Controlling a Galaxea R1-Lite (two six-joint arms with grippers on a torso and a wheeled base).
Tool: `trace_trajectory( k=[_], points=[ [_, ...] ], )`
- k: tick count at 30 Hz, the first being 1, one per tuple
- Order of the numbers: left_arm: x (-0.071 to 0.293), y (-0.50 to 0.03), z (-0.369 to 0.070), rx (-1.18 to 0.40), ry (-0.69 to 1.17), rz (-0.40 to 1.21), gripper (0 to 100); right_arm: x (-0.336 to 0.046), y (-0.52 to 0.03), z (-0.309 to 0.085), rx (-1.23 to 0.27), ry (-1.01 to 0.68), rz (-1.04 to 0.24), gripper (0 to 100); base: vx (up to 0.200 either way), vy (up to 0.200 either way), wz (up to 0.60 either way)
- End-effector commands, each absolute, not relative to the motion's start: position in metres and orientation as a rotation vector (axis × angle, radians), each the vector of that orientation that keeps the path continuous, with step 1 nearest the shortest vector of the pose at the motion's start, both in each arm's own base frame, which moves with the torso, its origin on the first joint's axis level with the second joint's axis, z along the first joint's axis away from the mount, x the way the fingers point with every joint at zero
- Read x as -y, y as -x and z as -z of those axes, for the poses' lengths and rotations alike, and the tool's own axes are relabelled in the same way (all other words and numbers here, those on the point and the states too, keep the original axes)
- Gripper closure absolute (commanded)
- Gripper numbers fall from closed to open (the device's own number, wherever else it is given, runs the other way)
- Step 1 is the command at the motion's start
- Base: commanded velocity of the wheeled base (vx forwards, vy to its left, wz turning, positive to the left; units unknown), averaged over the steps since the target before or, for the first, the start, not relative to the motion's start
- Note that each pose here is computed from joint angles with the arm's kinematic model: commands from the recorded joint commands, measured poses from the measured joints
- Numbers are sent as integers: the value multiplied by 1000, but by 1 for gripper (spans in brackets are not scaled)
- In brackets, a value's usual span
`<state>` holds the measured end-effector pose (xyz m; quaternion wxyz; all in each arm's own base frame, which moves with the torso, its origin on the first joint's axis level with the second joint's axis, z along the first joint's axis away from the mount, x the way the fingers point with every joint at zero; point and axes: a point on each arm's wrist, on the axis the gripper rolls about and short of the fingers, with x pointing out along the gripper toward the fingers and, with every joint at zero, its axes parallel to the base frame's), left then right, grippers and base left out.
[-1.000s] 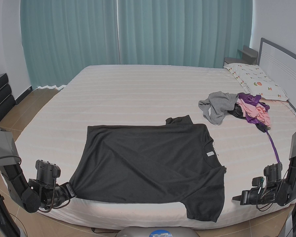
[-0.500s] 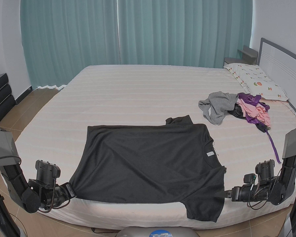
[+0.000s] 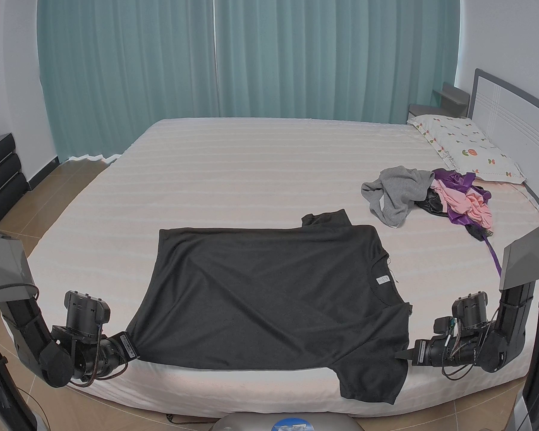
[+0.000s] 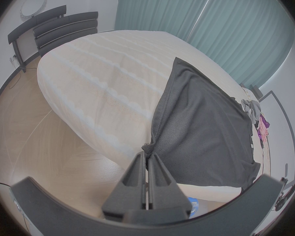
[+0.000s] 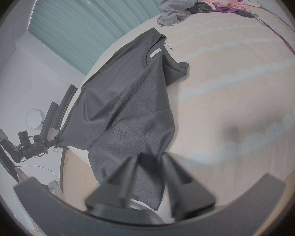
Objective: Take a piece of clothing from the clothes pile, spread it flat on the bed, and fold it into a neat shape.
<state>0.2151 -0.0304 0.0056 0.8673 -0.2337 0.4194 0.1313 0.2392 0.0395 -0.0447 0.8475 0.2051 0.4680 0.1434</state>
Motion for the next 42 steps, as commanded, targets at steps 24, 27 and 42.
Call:
trace_trajectory(
  k=[24,27,42],
  points=[
    [29,-210,-2,-905,456,-273,100,-18,-175,17,-1114,-426,-273,100,0,0,0],
    [29,-209,-2,-910,450,-273,100,-17,-172,12,-1114,-416,-276,100,0,0,0],
    [29,-187,13,-1037,305,-234,100,-15,-157,6,-1188,-365,-281,100,0,0,0]
  ],
)
